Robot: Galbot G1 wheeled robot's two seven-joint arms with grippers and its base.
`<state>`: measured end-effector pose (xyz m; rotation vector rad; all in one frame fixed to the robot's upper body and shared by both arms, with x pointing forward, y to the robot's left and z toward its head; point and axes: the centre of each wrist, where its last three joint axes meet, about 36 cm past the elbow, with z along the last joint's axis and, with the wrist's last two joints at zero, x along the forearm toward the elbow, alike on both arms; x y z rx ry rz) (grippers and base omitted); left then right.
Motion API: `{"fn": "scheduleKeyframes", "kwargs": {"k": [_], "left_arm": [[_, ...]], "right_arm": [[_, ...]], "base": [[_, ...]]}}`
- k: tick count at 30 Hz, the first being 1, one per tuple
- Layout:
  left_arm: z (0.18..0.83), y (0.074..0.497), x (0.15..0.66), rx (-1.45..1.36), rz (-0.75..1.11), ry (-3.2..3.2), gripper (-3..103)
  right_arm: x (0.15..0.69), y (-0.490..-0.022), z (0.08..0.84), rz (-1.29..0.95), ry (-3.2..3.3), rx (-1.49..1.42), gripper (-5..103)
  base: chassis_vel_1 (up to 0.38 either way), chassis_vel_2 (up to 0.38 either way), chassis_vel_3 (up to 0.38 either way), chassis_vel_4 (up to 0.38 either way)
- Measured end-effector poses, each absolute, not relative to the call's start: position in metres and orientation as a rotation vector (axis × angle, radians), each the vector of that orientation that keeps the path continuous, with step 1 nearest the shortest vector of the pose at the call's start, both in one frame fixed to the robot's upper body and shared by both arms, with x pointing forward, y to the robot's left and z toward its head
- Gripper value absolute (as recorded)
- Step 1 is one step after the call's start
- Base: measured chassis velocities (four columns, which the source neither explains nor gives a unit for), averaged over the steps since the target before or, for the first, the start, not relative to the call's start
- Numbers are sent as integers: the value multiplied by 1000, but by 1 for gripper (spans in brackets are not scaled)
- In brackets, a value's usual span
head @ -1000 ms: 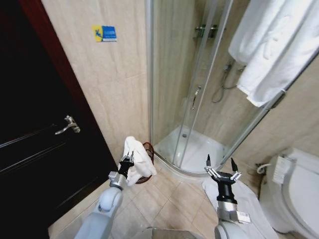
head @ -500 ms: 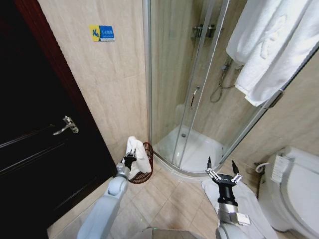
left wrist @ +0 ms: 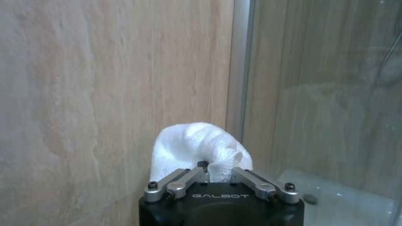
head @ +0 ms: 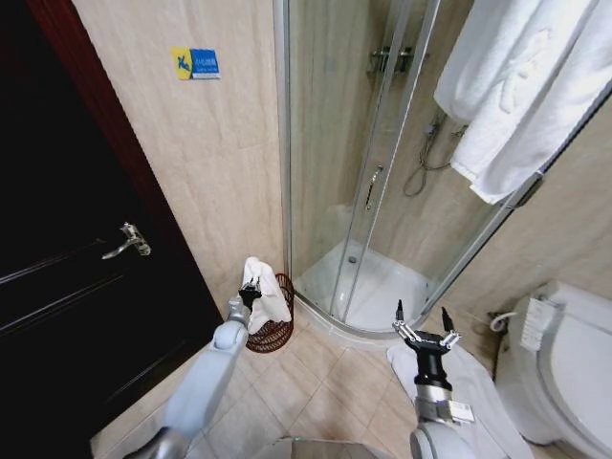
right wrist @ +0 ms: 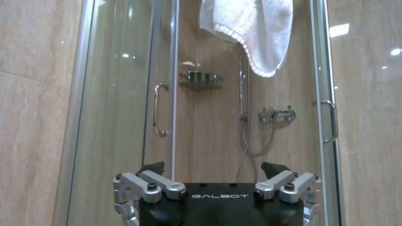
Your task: Discard the used towel into the hamper.
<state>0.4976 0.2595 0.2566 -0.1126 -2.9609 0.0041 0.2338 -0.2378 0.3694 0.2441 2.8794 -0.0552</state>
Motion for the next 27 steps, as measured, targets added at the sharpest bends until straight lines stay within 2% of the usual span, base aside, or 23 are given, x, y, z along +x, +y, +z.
{"fn": "scheduleKeyframes", "kwargs": {"k": [27], "left_arm": [[239,251,539,-13,19,-2929,6]], "right_arm": [[233,-240,361,-48,2831,218,100]], "base": [[-43,-41,42,39]]}}
